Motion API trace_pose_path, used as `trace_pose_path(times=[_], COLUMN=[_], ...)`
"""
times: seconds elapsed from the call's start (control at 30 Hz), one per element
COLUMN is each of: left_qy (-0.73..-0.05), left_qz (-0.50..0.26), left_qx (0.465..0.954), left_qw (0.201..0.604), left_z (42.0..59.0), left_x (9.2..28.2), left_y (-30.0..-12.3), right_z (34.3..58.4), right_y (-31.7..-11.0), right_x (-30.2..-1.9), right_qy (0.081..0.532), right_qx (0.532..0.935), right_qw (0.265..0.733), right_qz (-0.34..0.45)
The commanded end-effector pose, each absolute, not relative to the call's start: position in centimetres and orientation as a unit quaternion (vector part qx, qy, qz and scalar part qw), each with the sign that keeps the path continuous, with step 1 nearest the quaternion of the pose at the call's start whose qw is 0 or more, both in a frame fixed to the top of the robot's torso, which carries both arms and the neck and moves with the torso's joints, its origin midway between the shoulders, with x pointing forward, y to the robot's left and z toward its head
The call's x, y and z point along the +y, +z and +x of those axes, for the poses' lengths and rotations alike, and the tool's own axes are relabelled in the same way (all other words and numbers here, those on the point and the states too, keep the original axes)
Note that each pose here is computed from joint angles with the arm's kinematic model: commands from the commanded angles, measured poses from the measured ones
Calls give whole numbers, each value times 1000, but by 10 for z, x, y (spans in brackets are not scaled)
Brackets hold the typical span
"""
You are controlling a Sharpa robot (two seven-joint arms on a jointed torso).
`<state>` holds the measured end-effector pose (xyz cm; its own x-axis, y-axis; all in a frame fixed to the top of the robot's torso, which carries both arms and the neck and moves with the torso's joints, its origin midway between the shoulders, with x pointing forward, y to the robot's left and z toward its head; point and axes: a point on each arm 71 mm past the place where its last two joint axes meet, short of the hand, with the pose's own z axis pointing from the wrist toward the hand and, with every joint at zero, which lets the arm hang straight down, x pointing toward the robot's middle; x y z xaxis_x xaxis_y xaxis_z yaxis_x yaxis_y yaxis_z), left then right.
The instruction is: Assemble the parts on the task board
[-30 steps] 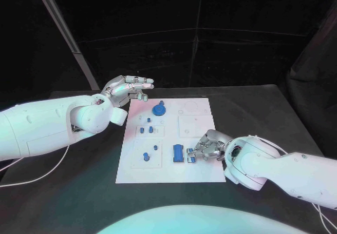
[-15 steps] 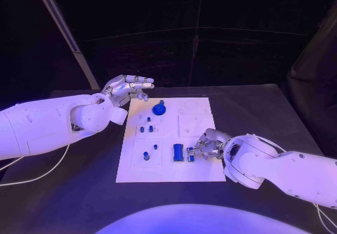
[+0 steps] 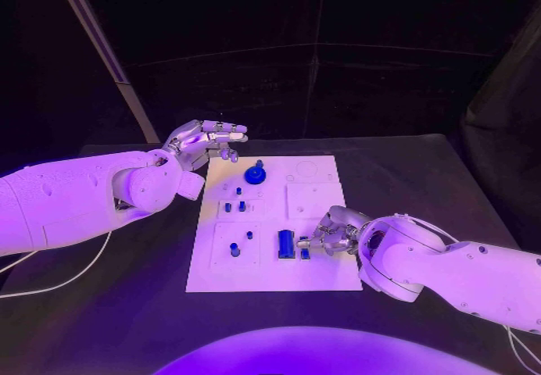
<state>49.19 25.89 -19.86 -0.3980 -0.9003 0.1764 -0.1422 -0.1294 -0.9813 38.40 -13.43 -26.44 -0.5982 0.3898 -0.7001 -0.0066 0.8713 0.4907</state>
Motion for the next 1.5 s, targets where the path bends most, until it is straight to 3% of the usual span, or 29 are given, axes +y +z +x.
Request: trace_pose_path(times=[0.03,1.2,1.5], left_qy=[-607,-607,-607], left_qz=[-447,-447,-447], left_qx=[580,582,582], left_qw=[309,307,306], left_z=[492,493,493], left_x=[257,256,256], left_y=[-197,-198,-198], right_z=[384,393,392], right_y=[-263,-268,-261], right_x=[-135,-134,-134], right_qy=[226,216,281], right_qx=[864,864,836], right_qw=[438,452,464], right_qz=[103,56,82])
